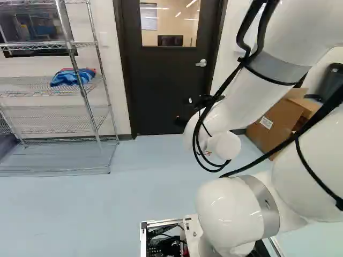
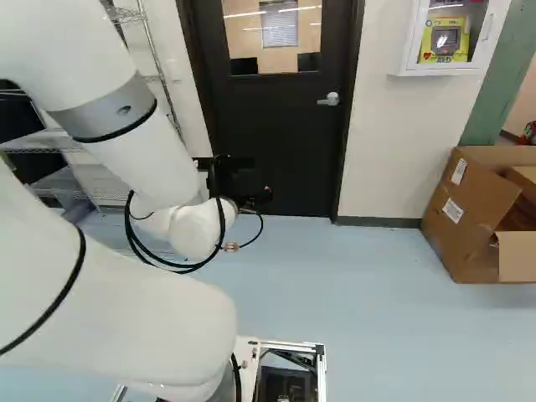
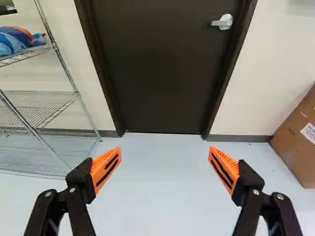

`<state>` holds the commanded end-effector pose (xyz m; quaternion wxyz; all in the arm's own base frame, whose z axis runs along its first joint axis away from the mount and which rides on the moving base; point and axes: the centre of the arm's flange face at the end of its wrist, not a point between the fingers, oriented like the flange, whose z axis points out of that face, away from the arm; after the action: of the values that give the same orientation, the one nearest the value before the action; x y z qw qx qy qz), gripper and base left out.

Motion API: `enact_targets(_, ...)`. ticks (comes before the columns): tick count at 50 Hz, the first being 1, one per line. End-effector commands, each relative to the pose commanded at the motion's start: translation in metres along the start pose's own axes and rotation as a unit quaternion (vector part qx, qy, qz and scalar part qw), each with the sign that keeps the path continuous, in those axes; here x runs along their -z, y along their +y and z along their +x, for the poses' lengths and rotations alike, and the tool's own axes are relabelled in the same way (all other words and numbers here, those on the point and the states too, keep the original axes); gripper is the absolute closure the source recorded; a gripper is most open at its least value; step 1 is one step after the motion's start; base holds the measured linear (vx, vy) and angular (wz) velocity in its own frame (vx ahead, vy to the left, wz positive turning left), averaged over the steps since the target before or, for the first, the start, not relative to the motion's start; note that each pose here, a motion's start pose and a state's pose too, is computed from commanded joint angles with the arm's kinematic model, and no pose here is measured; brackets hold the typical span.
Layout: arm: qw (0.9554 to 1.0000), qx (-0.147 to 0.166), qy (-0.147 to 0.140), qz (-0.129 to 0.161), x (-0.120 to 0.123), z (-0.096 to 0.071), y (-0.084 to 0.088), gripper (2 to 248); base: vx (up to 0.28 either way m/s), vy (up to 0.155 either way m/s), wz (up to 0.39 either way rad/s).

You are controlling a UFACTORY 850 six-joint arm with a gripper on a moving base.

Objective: Open the door and move inside

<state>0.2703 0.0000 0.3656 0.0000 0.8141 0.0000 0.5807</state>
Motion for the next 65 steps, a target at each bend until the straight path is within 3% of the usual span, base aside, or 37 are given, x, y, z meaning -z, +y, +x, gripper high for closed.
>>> enact_targets(65, 1.0000, 0.000, 0.000, 0.000, 0.0000, 0.0000, 0.0000, 3, 0.173, -0.024, 0.003)
